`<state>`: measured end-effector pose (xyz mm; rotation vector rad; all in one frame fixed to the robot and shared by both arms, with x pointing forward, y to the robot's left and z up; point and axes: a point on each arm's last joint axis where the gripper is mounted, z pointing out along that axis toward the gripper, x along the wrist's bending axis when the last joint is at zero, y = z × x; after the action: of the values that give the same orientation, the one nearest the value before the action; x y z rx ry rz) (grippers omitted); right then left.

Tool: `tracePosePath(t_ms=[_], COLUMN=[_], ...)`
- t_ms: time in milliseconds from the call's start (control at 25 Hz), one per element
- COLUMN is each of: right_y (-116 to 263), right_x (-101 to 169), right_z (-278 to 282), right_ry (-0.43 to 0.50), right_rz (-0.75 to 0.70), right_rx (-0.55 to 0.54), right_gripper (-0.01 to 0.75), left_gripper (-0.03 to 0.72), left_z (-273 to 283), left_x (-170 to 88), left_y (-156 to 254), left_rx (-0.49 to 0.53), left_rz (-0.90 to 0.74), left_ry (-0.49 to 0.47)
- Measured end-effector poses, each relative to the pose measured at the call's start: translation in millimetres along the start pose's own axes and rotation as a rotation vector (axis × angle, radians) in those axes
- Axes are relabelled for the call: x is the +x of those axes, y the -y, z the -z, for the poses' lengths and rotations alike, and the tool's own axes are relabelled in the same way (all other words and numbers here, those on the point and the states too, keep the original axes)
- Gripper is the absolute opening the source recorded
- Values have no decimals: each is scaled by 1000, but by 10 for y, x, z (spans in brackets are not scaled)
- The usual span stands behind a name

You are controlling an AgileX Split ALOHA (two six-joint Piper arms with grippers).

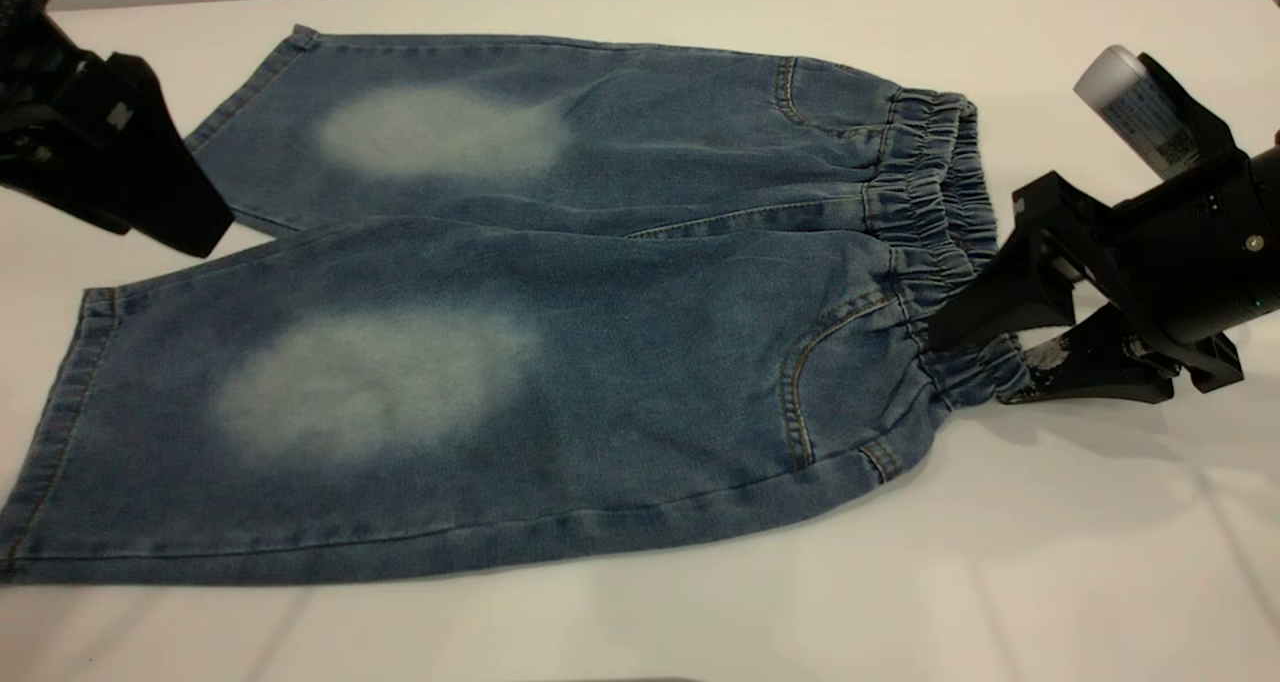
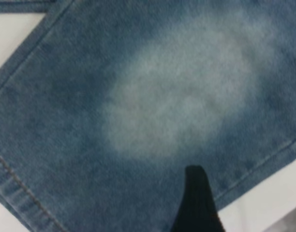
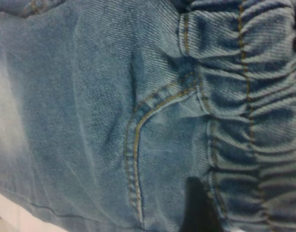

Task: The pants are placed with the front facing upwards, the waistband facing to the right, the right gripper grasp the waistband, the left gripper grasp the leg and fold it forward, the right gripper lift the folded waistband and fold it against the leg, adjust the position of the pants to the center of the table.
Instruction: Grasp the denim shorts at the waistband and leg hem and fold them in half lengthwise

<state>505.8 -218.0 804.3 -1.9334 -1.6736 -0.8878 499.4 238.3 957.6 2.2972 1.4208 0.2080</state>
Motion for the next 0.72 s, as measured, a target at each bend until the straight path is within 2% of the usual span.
tracePosePath(t_ms=[80,320,520,720], right_y=[12,22,7,-12], right_x=[-15,-28,-13,24], right_z=[-8,-15,-15,-13], right_ry=[6,13,-4,-44], right_rz=[4,21,12,20], right_rx=[10,19,2,-18], right_gripper=[335,70,48,48], left_gripper=[463,463,463,463], left_z=[0,-60,-170,-385], left_x=[1,55,143,202], left_y=[17,121,204,359], left_rx=[19,109,214,386], left_rz=[-16,-79,-145,-208], left_ry=[-1,-46,-97,-75])
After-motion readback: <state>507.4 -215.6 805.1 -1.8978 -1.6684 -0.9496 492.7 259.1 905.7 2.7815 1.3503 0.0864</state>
